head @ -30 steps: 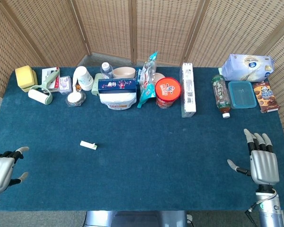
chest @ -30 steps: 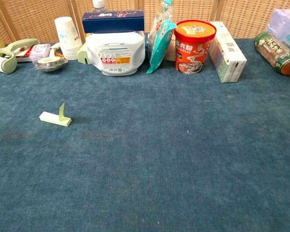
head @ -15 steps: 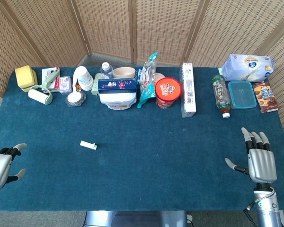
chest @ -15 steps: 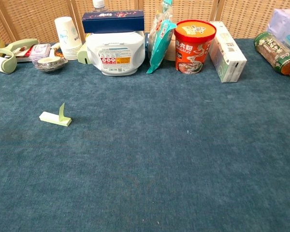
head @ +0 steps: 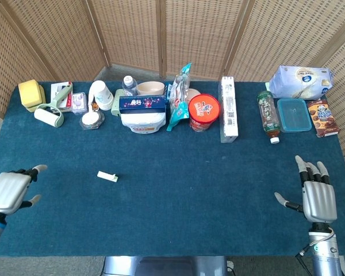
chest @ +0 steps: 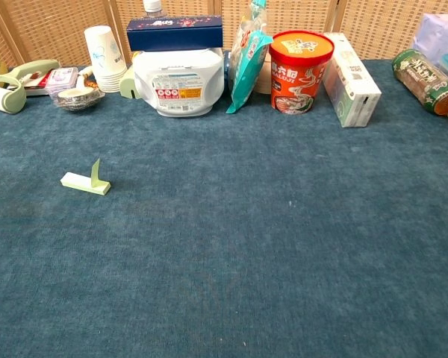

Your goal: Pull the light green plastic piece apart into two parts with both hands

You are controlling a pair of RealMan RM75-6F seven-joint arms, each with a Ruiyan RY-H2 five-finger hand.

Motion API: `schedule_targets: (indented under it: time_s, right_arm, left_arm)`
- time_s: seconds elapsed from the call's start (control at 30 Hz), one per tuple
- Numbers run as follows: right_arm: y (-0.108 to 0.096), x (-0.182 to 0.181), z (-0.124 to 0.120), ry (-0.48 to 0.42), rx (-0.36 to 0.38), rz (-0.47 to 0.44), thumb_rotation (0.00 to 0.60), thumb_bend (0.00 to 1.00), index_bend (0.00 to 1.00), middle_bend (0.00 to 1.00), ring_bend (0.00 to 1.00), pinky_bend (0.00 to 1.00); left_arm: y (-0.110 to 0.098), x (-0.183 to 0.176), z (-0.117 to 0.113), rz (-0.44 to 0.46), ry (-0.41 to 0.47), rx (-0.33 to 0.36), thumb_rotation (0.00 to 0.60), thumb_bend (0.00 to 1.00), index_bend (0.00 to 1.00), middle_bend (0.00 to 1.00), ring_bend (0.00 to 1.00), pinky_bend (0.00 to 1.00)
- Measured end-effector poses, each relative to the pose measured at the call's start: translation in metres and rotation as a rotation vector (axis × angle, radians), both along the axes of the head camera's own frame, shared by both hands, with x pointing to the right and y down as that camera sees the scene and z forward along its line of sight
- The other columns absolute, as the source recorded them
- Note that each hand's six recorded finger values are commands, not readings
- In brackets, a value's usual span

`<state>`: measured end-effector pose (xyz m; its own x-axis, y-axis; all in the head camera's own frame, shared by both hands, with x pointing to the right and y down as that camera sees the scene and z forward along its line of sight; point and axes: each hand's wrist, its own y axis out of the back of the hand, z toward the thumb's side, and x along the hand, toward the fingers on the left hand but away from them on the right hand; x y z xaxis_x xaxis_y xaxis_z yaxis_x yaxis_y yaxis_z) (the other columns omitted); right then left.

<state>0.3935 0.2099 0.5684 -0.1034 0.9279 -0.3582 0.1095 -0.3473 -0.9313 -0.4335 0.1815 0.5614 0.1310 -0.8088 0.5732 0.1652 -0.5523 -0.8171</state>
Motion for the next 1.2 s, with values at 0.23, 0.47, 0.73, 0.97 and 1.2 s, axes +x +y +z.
schedule_targets:
  time_s: [0.23,0.47,0.73,0.97,1.2]
  right_arm:
    - [0.002,0.002,-0.001,0.002,0.004,0.014,0.415,0.01,0.00,0.22,0.16,0.03]
    - [0.003,0.005,-0.002,0.006,0.006,0.026,0.415,0.01,0.00,0.22,0.17,0.03]
    - [0.002,0.006,0.001,0.000,0.003,0.032,0.415,0.01,0.00,0.22,0.18,0.03]
    - [0.003,0.008,0.002,0.004,-0.001,0.038,0.414,0.01,0.00,0.22,0.18,0.03]
    - [0.005,0.012,0.000,0.008,-0.002,0.052,0.413,0.01,0.00,0.22,0.18,0.03]
  left_arm:
    - [-0.032,0.021,0.018,0.118,0.024,-0.003,0.600,0.18,0.26,1.00,1.00,0.98]
    - [-0.047,0.044,0.045,0.194,0.062,-0.090,0.600,0.18,0.28,1.00,1.00,1.00]
    - [-0.050,0.061,0.064,0.221,0.066,-0.120,0.600,0.24,0.36,1.00,1.00,1.00]
    - [-0.052,0.070,0.079,0.218,0.059,-0.144,0.600,0.25,0.39,1.00,1.00,1.00]
    - [-0.053,0.080,0.091,0.233,0.056,-0.167,0.600,0.25,0.38,1.00,1.00,1.00]
